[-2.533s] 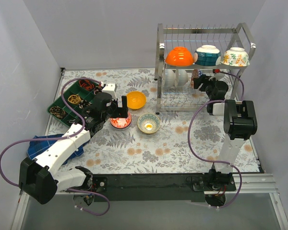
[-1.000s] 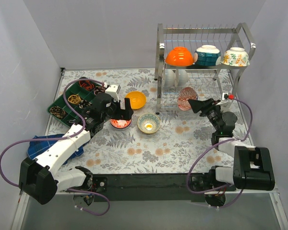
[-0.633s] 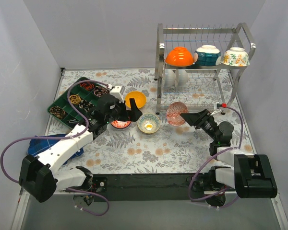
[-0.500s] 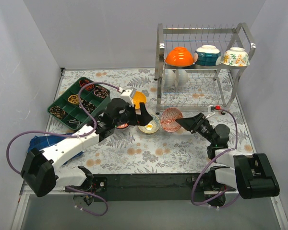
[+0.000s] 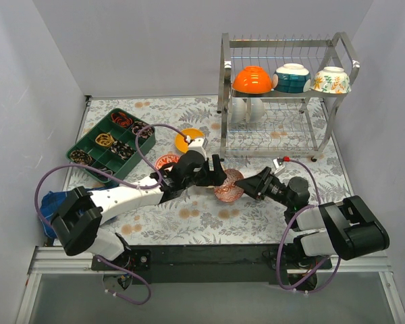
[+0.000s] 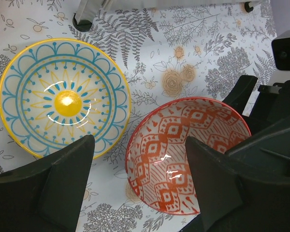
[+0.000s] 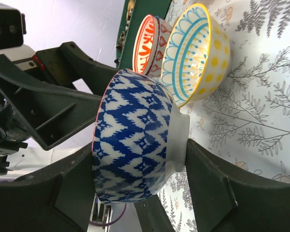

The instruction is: Unload the bowls from the dish rack

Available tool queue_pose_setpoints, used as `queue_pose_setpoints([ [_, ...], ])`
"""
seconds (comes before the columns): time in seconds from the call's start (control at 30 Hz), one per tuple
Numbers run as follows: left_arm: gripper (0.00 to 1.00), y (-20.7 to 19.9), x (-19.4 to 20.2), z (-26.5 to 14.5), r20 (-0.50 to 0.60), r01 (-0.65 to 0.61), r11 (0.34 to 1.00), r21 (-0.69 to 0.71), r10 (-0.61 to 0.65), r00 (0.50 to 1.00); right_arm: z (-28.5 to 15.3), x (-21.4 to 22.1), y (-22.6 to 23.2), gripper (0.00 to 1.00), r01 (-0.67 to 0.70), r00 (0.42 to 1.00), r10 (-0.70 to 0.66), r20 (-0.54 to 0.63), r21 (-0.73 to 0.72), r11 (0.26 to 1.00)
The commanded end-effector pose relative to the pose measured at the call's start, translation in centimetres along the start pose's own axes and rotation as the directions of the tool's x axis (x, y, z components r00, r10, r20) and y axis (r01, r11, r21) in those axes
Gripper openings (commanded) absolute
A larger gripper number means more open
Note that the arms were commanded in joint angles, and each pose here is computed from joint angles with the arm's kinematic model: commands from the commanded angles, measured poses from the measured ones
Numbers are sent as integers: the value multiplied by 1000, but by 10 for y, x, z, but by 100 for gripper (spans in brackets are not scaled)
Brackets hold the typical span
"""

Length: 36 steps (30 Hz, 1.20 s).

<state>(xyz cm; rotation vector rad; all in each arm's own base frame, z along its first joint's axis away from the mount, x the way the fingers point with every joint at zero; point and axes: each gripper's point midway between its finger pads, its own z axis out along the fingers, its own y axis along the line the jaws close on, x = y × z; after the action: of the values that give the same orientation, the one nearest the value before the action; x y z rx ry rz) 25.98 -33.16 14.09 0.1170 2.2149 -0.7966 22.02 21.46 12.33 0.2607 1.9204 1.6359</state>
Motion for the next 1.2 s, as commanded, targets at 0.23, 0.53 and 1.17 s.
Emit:
queue_pose_setpoints([
  [0.23, 52, -2, 6, 15, 7, 21, 999, -27, -21, 1000, -3, -19, 95, 14, 284, 958, -252, 137, -341, 896],
  [0.53, 0, -7, 5, 14, 0, 8, 1000, -9, -8, 1000, -3, -20, 104, 19, 303, 953, -272, 135, -367, 880],
  [1.17, 0, 47, -55, -54, 82, -80, 978, -195, 97, 992, 1, -13, 68, 92, 391, 920, -384, 78, -243, 888],
])
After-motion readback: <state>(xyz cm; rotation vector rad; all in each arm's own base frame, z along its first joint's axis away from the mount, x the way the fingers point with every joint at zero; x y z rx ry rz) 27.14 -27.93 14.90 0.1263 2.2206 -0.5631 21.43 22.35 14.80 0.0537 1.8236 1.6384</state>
